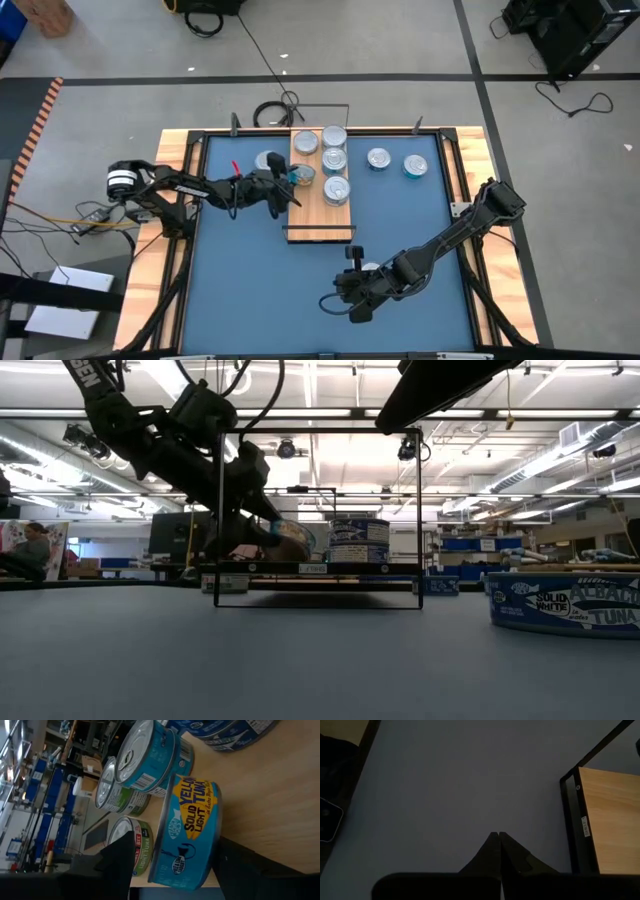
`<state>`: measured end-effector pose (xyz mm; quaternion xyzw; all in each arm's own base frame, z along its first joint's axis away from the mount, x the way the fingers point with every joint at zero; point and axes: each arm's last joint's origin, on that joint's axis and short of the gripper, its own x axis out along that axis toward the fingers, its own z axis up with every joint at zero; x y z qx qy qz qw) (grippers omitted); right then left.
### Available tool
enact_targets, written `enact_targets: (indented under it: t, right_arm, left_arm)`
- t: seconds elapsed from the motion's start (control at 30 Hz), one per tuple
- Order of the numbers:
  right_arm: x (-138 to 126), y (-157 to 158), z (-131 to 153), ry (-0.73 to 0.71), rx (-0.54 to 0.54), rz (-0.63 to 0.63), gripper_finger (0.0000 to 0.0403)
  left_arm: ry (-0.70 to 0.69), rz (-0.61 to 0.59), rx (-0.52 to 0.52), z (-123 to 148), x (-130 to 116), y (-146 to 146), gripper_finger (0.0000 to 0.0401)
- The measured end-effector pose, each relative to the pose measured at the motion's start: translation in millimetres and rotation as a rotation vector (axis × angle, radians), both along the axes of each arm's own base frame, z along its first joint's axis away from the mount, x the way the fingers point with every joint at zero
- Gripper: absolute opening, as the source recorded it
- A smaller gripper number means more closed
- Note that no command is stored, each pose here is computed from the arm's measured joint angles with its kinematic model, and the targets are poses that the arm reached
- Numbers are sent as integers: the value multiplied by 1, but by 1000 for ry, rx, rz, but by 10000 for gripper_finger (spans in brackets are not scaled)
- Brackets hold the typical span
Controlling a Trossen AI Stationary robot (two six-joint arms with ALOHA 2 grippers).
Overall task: Stack canned seafood by type on shelf
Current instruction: Put the yellow blue tuna can on the shelf aligned with the other yellow blue tuna can
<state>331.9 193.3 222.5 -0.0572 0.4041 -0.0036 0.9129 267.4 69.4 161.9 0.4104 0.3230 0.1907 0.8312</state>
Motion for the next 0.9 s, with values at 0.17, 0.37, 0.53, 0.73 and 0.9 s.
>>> enact_targets:
  t: [0.17,0.37,0.53,0.73,0.9]
  right_arm:
    - [0,0,0,6,10,8,0]
    - [0,0,0,6,11,9,0]
    - [0,0,0,8,15,13,1]
    - [0,0,0,9,16,13,1]
    - [0,1,0,16,27,22,1]
  left_arm:
    - [-12,36,-31,-1,-2,5,246]
    - [-12,57,-98,-4,-5,12,247]
    - [-41,66,-150,-5,-7,19,235]
    - [-53,144,-201,-7,-15,34,217]
    - [-29,120,-244,-10,-16,33,212]
